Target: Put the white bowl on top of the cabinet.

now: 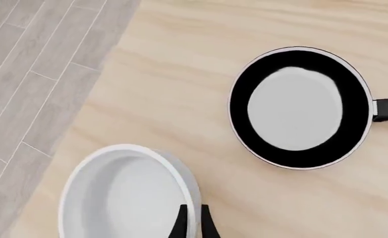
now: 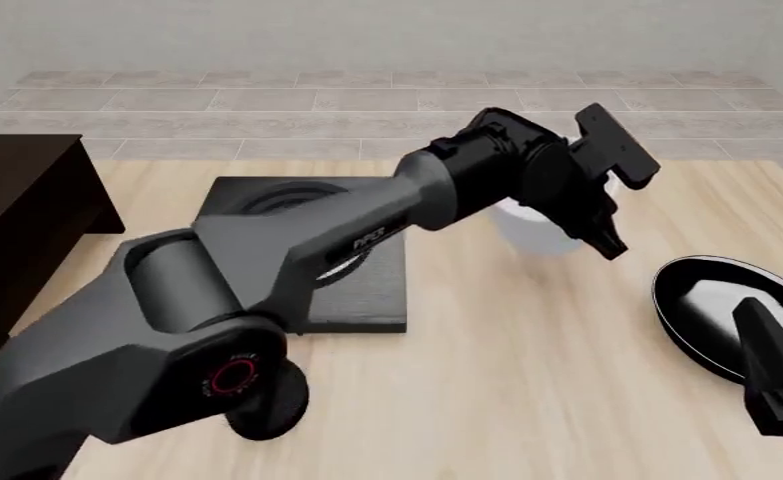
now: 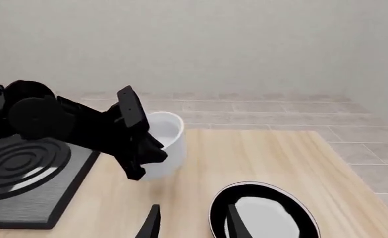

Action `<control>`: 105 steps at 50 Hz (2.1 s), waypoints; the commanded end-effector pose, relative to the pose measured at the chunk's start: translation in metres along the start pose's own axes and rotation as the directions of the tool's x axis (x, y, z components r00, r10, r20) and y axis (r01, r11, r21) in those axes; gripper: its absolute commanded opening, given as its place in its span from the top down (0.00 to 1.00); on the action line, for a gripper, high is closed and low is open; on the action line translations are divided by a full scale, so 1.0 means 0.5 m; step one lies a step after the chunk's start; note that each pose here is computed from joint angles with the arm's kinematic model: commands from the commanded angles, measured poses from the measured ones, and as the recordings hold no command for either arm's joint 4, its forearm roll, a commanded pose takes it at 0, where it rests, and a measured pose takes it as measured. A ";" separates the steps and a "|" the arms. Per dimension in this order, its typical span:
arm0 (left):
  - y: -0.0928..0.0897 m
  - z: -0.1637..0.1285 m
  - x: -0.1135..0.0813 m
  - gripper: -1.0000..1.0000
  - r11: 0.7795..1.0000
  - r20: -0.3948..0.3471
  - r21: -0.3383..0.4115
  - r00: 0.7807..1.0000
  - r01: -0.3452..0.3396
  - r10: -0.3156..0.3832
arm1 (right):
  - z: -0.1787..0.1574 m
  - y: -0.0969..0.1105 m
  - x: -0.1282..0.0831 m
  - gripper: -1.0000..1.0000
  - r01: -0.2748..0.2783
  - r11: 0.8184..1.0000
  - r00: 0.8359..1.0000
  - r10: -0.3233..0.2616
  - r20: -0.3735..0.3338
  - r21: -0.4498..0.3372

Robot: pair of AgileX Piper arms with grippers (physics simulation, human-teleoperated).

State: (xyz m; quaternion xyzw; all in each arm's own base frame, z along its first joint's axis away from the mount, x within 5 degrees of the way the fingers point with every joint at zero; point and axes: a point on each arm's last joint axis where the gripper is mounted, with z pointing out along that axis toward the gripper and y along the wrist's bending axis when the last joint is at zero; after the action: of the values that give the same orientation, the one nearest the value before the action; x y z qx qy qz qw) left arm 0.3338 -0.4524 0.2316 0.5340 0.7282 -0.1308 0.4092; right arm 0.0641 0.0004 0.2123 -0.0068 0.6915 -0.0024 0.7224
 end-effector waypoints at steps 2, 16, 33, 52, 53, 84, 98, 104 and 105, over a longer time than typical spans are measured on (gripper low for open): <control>0.017 -0.076 -0.030 1.00 0.999 0.045 -0.028 0.999 -0.021 0.022 | -0.001 0.000 0.000 0.00 0.009 1.000 1.000 -0.009 0.001 0.001; 0.014 -0.122 -0.027 1.00 0.999 0.053 -0.030 0.998 -0.023 0.025 | -0.002 0.000 -0.001 0.00 0.010 1.000 1.000 -0.010 0.004 0.000; 0.034 -0.176 -0.019 1.00 0.999 0.035 -0.042 0.999 -0.023 0.025 | -0.006 0.000 -0.001 0.00 0.005 1.000 1.000 -0.005 0.012 -0.003; 0.010 -0.265 -0.031 1.00 0.993 0.034 -0.023 0.993 -0.114 0.115 | -0.005 0.001 -0.002 0.00 0.003 1.000 1.000 -0.002 0.014 -0.009; 0.006 -0.270 -0.031 1.00 0.993 0.032 -0.019 0.992 -0.120 0.121 | -0.005 0.001 -0.002 0.00 0.002 1.000 1.000 -0.002 0.014 -0.008; 0.025 -0.365 -0.002 1.00 0.963 0.031 -0.056 0.964 -0.262 0.264 | 0.003 0.001 -0.002 0.00 0.018 1.000 1.000 -0.018 0.002 -0.009; 0.036 -0.386 0.016 1.00 0.946 0.026 -0.078 0.948 -0.314 0.317 | 0.006 0.001 -0.002 0.00 0.026 1.000 1.000 -0.026 -0.002 -0.009; 0.055 -0.396 0.012 1.00 0.951 0.019 -0.091 0.954 -0.297 0.300 | 0.007 0.001 -0.002 0.00 0.029 1.000 1.000 -0.029 -0.003 -0.008; 0.055 -0.396 0.012 1.00 0.951 0.019 -0.091 0.954 -0.297 0.300 | 0.007 0.001 -0.002 0.00 0.029 1.000 1.000 -0.029 -0.003 -0.008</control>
State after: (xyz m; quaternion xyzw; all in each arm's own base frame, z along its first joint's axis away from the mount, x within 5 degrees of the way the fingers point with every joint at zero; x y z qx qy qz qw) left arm 0.2624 -0.3237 0.3437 0.6206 0.6455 -0.0597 0.4411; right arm 0.0665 0.0010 0.2134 -0.0185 0.6917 -0.0084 0.7219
